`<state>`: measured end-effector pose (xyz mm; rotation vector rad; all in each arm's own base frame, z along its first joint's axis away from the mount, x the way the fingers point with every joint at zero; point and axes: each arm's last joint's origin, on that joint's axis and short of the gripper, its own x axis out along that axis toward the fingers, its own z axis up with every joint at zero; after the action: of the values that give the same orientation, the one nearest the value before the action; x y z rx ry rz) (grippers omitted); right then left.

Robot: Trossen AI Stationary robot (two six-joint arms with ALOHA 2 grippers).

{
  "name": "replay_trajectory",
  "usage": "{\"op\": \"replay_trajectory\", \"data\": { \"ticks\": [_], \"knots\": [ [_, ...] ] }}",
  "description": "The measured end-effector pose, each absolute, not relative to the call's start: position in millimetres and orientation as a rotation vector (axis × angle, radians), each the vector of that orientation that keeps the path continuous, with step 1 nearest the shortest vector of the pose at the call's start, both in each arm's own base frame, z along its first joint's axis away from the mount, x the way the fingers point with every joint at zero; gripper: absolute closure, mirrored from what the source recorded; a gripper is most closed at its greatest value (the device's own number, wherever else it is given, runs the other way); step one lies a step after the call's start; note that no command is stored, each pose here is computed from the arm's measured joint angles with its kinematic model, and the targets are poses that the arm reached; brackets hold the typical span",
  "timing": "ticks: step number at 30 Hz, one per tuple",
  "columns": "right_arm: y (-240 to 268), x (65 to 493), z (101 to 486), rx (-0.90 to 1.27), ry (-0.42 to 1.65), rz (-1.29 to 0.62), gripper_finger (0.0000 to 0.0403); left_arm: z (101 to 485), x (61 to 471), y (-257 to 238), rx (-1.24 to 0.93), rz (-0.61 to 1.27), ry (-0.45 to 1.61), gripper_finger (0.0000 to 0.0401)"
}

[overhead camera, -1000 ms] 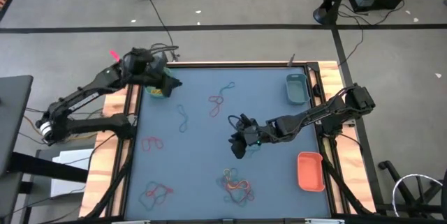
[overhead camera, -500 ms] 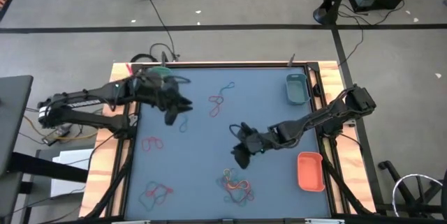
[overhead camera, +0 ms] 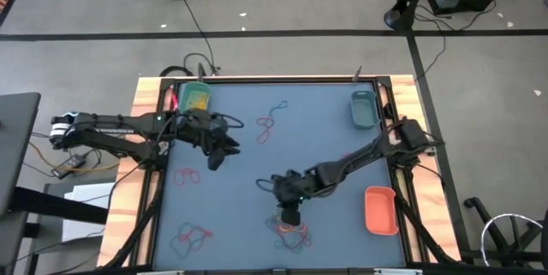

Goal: Sort rubber bands into baskets
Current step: Put the yellow rubber band into the green bin

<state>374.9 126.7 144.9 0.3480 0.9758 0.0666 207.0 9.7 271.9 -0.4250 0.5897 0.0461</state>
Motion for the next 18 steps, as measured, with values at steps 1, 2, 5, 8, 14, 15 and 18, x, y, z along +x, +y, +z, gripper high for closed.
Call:
{"op": "replay_trajectory", "data": {
  "ticks": [1, 2, 5, 8, 14, 15, 18],
  "knots": [
    [129.6, 378.2, 142.9, 0.311, 0.990, 0.081, 0.0311, 270.9, 206.5, 8.0, -0.426, 0.042, 0.602, 0.0268],
    [132.1, 381.0, 139.7, 0.277, 1.008, 0.094, 0.0316, 270.4, 206.3, 6.4, -0.435, 0.040, 0.609, 0.0268],
    [137.9, 389.6, 134.9, 0.208, 1.029, 0.126, 0.0323, 268.7, 205.2, 3.8, -0.452, 0.046, 0.631, 0.0268],
    [141.6, 395.4, 130.7, 0.150, 1.048, 0.135, 0.0324, 267.6, 204.4, 1.9, -0.461, 0.048, 0.646, 0.0268],
    [142.3, 396.4, 121.4, 0.080, 1.104, 0.114, 0.0325, 267.5, 204.3, -0.1, -0.469, 0.048, 0.649, 0.0268],
    [142.6, 395.9, 121.5, 0.068, 1.106, 0.115, 0.0329, 267.2, 204.1, -0.1, -0.472, 0.051, 0.653, 0.0268],
    [145.7, 394.2, 119.4, 0.025, 1.111, 0.131, 0.0357, 266.3, 203.4, 0.1, -0.472, 0.061, 0.663, 0.0268]
  ]
}}
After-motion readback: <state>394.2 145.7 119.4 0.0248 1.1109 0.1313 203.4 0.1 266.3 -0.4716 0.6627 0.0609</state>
